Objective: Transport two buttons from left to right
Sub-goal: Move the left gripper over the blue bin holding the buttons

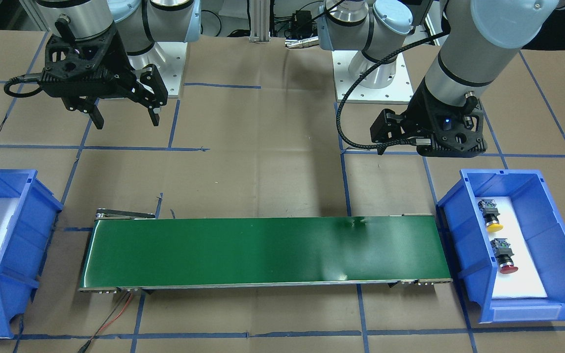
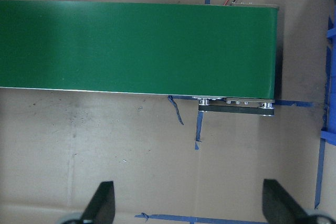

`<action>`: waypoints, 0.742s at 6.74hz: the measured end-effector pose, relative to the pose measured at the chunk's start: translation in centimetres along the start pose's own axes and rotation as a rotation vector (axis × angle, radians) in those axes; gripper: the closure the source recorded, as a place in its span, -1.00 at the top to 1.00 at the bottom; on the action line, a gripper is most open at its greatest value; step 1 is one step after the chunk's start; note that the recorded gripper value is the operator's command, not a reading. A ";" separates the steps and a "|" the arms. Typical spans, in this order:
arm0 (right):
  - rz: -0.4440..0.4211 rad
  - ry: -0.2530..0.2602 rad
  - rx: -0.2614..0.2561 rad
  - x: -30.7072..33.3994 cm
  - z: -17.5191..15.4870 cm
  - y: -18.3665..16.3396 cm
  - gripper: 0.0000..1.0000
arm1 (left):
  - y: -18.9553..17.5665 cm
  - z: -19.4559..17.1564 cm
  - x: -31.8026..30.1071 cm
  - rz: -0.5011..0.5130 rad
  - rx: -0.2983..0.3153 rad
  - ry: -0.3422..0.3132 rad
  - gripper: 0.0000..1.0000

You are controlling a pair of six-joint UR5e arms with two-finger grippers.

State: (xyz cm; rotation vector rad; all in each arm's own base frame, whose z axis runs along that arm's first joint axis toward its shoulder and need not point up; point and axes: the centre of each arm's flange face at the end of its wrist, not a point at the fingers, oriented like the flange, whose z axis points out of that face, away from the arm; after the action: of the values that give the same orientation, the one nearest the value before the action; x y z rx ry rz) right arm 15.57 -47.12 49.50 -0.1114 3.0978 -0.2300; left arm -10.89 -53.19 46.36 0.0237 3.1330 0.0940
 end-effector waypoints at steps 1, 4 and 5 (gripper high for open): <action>0.000 0.001 0.000 0.0 -0.1 0.1 1.00 | 0.0 0.0 0.0 0.000 0.000 0.000 1.00; 0.000 0.004 -0.002 0.0 -0.4 0.4 1.00 | 0.0 -0.1 0.0 0.000 0.001 0.000 1.00; 0.001 0.005 -0.003 0.0 -0.4 0.4 1.00 | 0.1 -0.1 0.0 0.000 0.003 0.000 1.00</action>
State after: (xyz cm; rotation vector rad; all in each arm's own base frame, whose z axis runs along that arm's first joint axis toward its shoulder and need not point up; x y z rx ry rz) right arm 15.50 -46.66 49.83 -0.1091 3.1027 -0.2256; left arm -10.90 -53.12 46.47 0.0236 3.1334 0.0894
